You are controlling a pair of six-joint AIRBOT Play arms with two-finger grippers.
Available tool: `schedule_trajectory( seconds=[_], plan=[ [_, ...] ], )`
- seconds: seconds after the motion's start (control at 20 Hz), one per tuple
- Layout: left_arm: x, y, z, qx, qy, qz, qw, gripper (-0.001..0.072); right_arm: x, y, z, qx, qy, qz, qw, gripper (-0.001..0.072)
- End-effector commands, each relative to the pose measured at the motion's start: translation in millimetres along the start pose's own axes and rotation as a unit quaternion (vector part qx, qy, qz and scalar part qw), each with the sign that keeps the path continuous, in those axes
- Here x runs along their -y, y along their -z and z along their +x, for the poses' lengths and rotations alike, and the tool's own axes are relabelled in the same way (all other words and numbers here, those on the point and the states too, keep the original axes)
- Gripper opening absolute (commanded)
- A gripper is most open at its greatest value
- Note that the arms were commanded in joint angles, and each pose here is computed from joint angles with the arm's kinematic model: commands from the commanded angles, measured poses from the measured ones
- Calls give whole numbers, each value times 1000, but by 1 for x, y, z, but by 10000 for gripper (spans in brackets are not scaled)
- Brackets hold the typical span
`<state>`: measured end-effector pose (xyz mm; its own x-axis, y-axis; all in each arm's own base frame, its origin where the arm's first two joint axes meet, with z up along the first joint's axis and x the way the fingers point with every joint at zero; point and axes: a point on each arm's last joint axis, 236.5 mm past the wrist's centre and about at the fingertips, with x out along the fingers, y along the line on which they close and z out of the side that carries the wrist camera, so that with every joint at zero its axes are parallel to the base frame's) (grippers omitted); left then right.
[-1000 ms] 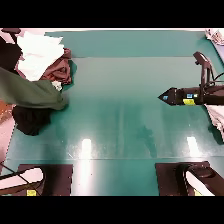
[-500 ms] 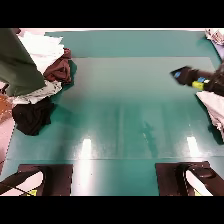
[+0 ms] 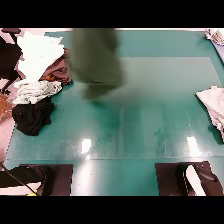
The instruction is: Fold the shirts.
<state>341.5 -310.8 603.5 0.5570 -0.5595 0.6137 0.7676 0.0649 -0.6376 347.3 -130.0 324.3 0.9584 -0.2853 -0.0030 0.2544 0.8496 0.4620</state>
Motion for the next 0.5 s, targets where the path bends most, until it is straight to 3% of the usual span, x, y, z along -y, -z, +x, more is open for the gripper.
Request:
schedule_trajectory(
  seconds=[0.0,0.05,0.15,0.2,0.35,0.45],
  plan=[
    [41,-10,3,94,65,-35,993,25,20,-20,-3,34,28,2,999,283],
    [43,-8,3,88,64,-14,994,25,19,-14,2,26,25,3,999,282],
    [18,4,8,55,35,27,997,26,12,-4,7,12,15,4,1000,180],
    [-9,16,9,36,9,32,999,26,9,-3,8,10,10,4,1000,164],
    [-121,89,-5,-100,-109,43,988,26,-1,-4,0,10,-1,-12,1000,165],
    [-201,148,-43,-219,-200,39,954,26,-2,0,-9,-6,0,-36,999,165]
  ],
)
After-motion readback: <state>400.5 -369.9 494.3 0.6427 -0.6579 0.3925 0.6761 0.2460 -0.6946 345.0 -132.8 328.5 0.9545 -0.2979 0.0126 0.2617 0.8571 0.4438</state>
